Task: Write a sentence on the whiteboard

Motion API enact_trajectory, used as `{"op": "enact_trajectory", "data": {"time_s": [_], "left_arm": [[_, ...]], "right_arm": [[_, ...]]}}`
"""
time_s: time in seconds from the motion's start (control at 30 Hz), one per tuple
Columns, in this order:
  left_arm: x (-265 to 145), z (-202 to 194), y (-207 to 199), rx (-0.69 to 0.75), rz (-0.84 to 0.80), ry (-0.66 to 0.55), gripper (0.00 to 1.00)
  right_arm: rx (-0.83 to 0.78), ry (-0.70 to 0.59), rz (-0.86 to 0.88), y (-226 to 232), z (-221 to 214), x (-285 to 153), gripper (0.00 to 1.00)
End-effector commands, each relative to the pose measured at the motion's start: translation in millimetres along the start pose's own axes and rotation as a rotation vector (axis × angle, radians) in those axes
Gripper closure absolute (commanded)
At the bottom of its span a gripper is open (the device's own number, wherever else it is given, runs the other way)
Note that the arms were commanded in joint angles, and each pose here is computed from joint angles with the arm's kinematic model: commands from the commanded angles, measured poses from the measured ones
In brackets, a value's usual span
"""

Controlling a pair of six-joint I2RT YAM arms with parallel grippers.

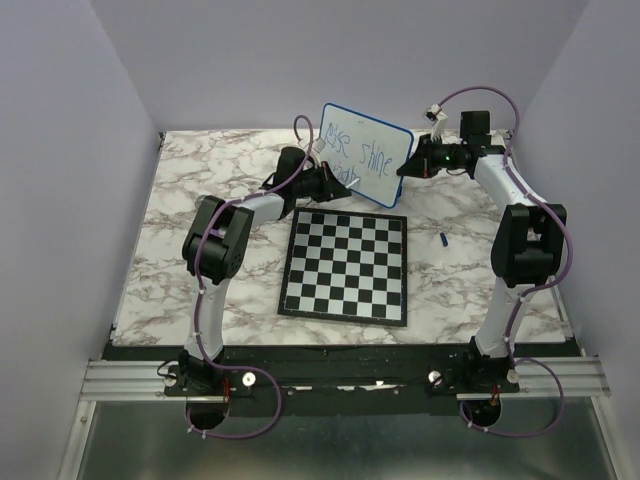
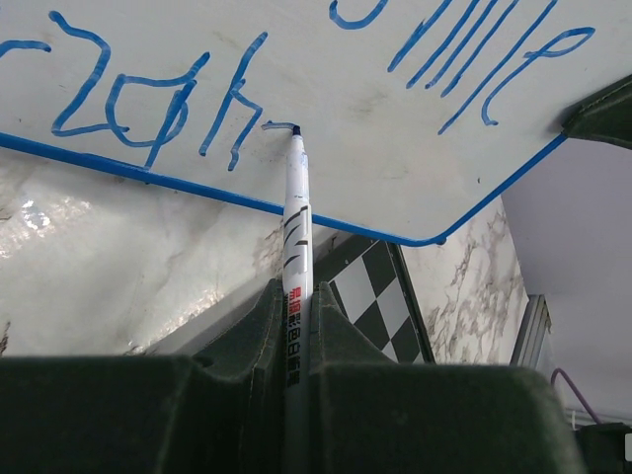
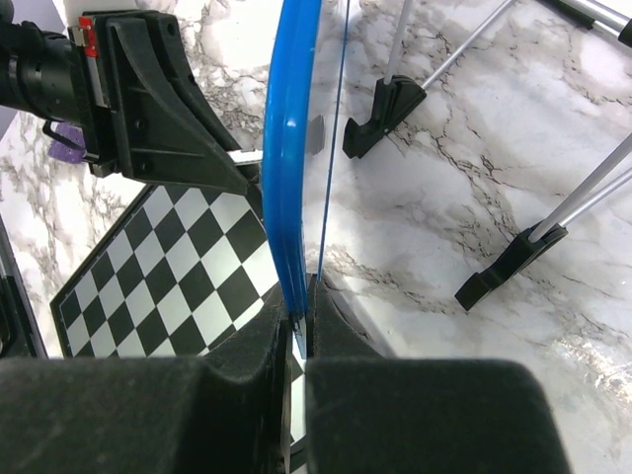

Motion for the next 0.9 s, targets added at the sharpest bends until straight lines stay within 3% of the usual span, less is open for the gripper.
{"op": "enact_trajectory", "data": {"time_s": [0.0, 0.4, 0.87], "left_arm": [[7.6, -10.1, -8.4, 0.012, -0.034, 0.035, 1.00], [3.7, -12.8, -12.7, 0.014, -0.041, 0.032, 1.00], [-22.9, 12.8, -30.0, 0.030, -0.087, -0.071, 1.00]], "right_arm": [[0.018, 0.014, 0.046, 5.9, -6.1, 4.8, 1.00], [0.017, 0.012, 0.046, 6.7, -5.1, 4.2, 1.00], [0.017, 0.013, 0.046, 6.6, -5.7, 4.3, 1.00]]}}
Point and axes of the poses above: each gripper's point midway between its finger pads, its own x axis out along the fingers, its own y axis along the line the jaws close on, z = x × y, the point moved 2 cm from there along -x, back along the fingers, and after that the axes turned 2 degrees about x, right-handed, at the moved point
